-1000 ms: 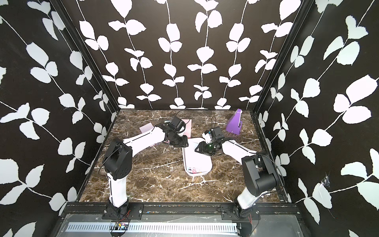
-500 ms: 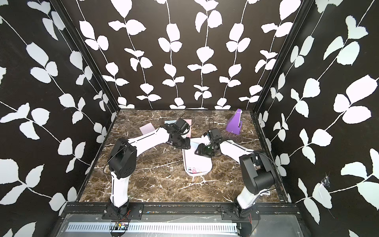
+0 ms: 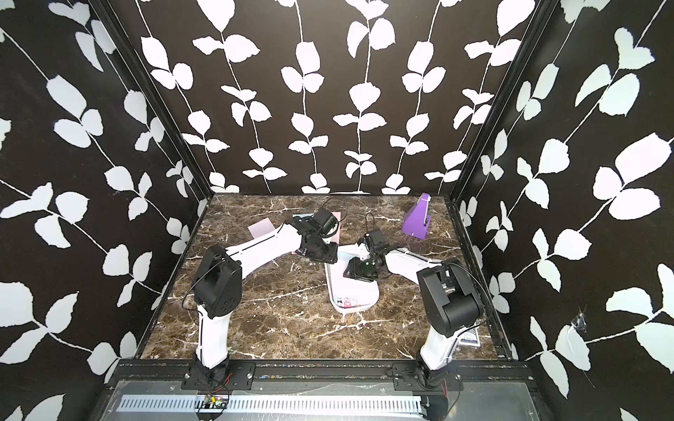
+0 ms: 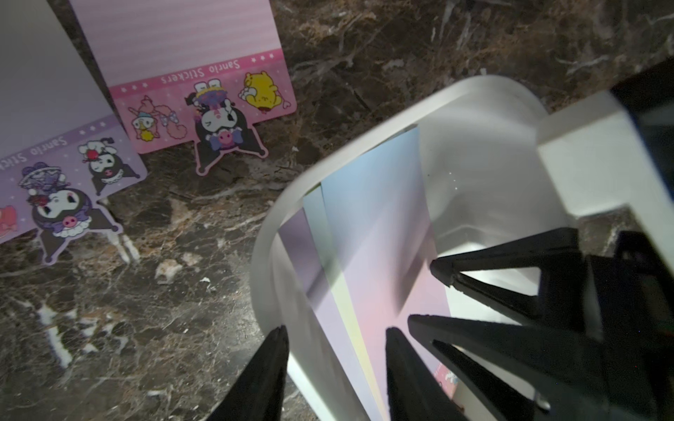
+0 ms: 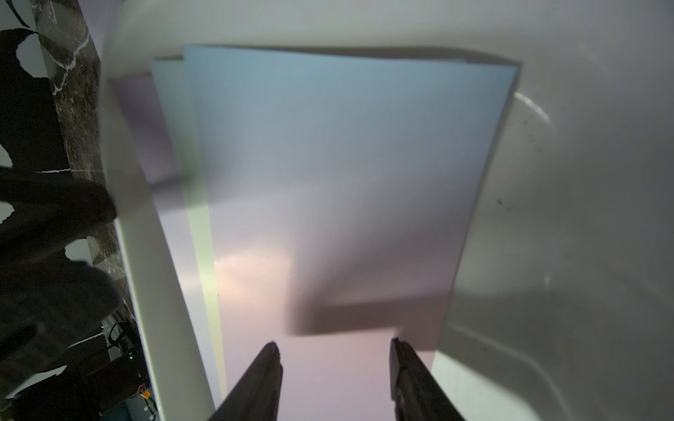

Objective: Take the stickers out of the storage box
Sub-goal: Adjust the storage box at the center of the board.

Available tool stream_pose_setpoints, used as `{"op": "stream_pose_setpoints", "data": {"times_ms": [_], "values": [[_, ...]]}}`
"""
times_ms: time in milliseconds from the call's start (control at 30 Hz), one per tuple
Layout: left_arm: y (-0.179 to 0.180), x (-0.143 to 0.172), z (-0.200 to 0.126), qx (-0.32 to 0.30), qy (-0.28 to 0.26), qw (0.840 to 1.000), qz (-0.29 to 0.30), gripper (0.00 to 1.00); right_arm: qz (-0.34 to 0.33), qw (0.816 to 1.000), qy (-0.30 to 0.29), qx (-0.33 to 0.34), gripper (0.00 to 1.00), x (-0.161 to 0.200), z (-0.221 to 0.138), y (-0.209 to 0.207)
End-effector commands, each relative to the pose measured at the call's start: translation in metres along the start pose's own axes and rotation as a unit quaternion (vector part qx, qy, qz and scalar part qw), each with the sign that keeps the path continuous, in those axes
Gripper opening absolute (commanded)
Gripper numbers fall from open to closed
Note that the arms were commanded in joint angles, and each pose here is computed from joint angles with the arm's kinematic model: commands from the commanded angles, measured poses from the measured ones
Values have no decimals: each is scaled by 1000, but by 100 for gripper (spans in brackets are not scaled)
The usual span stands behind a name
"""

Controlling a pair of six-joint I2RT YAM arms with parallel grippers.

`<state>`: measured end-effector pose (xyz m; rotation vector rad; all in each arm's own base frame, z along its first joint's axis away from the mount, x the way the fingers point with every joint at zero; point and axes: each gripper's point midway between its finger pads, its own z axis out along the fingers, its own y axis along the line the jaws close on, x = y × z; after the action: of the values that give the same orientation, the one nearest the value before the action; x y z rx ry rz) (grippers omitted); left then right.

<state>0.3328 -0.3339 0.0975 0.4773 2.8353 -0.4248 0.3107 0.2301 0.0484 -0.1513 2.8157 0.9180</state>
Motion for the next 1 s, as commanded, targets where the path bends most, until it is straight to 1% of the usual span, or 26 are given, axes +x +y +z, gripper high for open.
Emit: {"op": "stream_pose_setpoints", "data": {"times_ms": [0, 200, 500, 633, 700, 967], "values": [[6, 8, 4, -20, 22, 1000, 1, 47, 8, 1000, 14, 15, 50, 4, 12, -12], [-1, 8, 9, -3, 24, 1000, -2, 48, 9, 1000, 13, 13, 50, 4, 10, -11], [-19, -11, -8, 15, -5, 1000, 5, 48, 8, 1000, 14, 14, 50, 4, 11, -11], [-27, -15, -16, -2, -23, 1000, 20, 48, 7, 1000, 13, 15, 50, 4, 10, -10], [-26, -16, -15, -8, -25, 999, 17, 47, 6, 1000, 13, 14, 50, 3, 10, -10], [-4, -2, 3, -60, 2, 998, 15, 48, 4, 1000, 12, 16, 50, 5, 8, -7]]}}
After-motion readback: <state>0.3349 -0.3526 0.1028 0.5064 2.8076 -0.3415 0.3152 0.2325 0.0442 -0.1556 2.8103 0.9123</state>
